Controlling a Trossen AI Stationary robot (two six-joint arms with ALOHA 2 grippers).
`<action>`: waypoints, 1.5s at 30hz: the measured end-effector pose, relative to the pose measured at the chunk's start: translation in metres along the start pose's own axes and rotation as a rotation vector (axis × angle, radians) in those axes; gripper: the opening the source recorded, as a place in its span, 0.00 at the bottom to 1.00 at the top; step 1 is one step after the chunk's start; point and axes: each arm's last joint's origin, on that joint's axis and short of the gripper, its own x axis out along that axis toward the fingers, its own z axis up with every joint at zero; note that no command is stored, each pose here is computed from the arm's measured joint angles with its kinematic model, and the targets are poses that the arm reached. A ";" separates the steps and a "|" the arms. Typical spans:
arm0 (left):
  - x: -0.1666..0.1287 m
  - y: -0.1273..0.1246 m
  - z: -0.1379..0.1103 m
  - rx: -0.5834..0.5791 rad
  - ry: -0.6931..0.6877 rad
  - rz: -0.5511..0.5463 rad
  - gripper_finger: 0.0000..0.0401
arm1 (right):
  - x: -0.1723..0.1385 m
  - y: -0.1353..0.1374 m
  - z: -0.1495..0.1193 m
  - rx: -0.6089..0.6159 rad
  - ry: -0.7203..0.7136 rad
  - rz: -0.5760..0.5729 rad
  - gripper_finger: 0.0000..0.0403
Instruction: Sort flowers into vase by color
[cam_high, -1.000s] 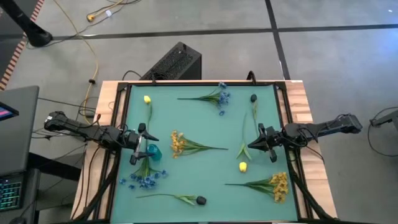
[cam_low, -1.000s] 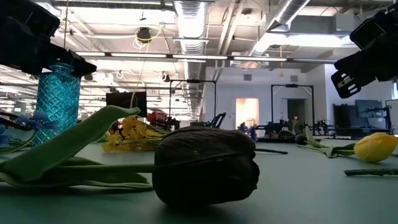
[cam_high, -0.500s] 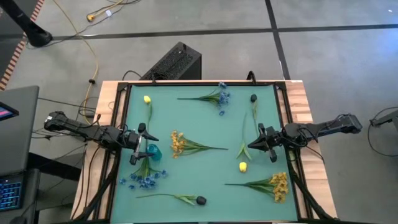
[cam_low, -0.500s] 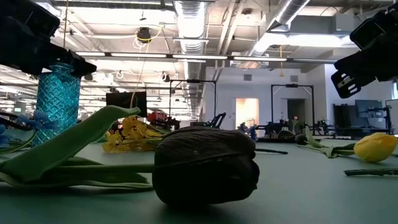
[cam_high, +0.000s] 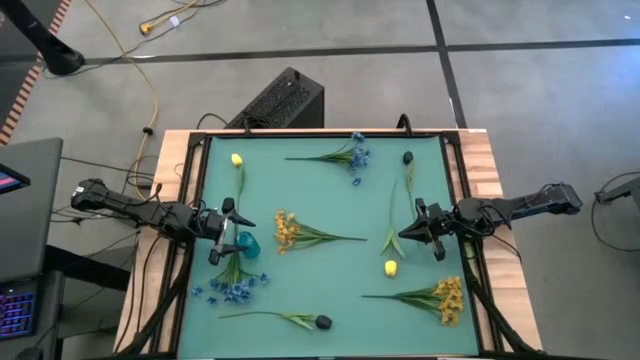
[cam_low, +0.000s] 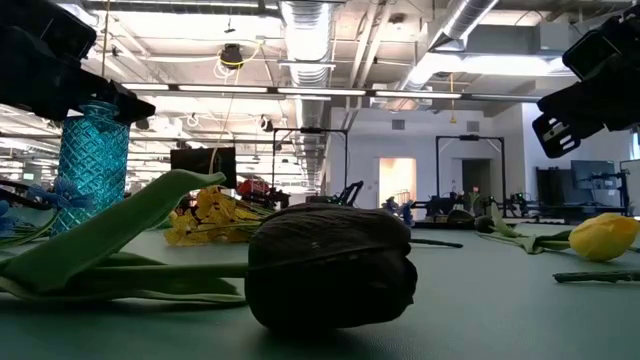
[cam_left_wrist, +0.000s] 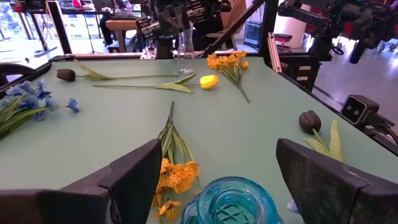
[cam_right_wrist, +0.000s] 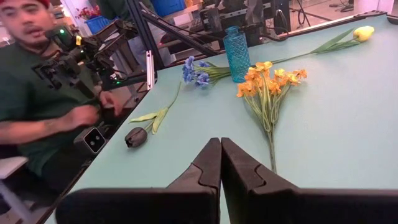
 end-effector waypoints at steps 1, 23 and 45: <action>0.000 0.000 0.000 0.000 0.000 0.000 0.76 | 0.000 0.000 0.000 0.000 0.000 0.000 0.08; 0.000 0.000 0.000 0.000 0.000 0.000 0.76 | 0.000 0.000 0.000 0.000 -0.001 0.000 0.08; -0.003 0.003 0.027 -0.177 -0.284 0.099 0.76 | 0.000 0.001 0.004 -0.098 -0.048 0.006 0.08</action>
